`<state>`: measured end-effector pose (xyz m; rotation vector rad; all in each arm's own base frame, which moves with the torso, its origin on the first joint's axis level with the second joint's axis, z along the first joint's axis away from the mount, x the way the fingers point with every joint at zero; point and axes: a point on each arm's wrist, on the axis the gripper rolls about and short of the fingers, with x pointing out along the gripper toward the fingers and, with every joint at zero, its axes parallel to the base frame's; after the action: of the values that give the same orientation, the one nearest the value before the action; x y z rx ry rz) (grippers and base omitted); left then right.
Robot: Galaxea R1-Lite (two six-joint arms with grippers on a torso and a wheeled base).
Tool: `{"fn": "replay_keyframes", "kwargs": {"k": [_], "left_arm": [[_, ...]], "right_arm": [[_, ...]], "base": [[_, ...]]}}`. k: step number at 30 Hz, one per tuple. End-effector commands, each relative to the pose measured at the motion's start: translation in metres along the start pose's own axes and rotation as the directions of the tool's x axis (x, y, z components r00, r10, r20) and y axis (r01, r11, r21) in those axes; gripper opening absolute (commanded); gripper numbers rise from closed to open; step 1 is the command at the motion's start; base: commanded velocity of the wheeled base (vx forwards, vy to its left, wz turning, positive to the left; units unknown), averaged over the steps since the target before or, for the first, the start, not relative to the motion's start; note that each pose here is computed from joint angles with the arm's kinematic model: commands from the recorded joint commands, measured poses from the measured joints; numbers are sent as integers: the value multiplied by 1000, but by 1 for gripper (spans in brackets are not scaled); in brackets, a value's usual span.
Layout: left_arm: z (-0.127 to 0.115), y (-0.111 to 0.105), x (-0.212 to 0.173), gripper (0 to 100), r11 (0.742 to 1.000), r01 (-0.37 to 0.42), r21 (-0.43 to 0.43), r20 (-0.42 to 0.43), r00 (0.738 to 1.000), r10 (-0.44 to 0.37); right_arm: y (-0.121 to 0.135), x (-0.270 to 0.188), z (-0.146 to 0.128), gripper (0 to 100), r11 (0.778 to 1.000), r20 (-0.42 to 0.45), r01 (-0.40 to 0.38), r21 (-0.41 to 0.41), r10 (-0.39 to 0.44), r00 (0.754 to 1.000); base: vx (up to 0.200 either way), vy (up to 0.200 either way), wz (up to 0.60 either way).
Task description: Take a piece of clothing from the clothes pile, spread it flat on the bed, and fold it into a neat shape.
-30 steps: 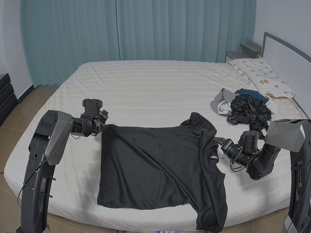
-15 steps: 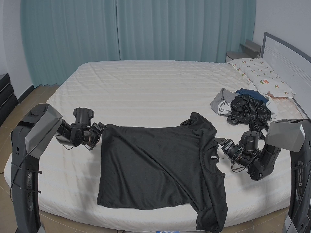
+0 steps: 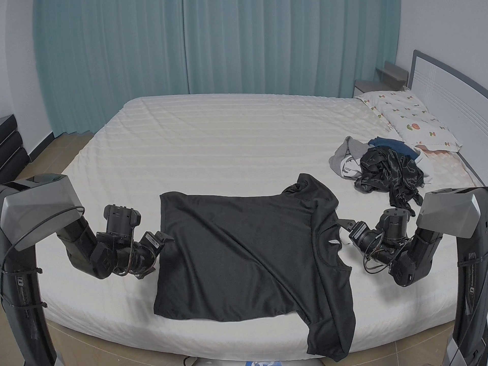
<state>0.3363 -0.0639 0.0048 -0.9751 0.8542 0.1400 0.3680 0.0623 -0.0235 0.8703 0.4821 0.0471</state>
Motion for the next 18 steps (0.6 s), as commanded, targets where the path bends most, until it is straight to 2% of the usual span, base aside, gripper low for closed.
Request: {"fn": "replay_keyframes", "kwargs": {"k": [1,6,18], "left_arm": [[-18,-2,-21,100,999,16,36,-39,999,-15],[-31,5,-23,100,995,-12,104,-71,997,19],[-36,12,-22,100,989,-40,143,-84,995,53]], "right_arm": [[0,-2,-1,100,1000,-5,3,1,-3,1000],[-1,-2,0,100,1000,-1,2,0,-2,1000],[-1,-3,-1,100,1000,-3,7,0,-7,1000]], "base": [[0,0,0],[0,0,0],[0,0,0]]}}
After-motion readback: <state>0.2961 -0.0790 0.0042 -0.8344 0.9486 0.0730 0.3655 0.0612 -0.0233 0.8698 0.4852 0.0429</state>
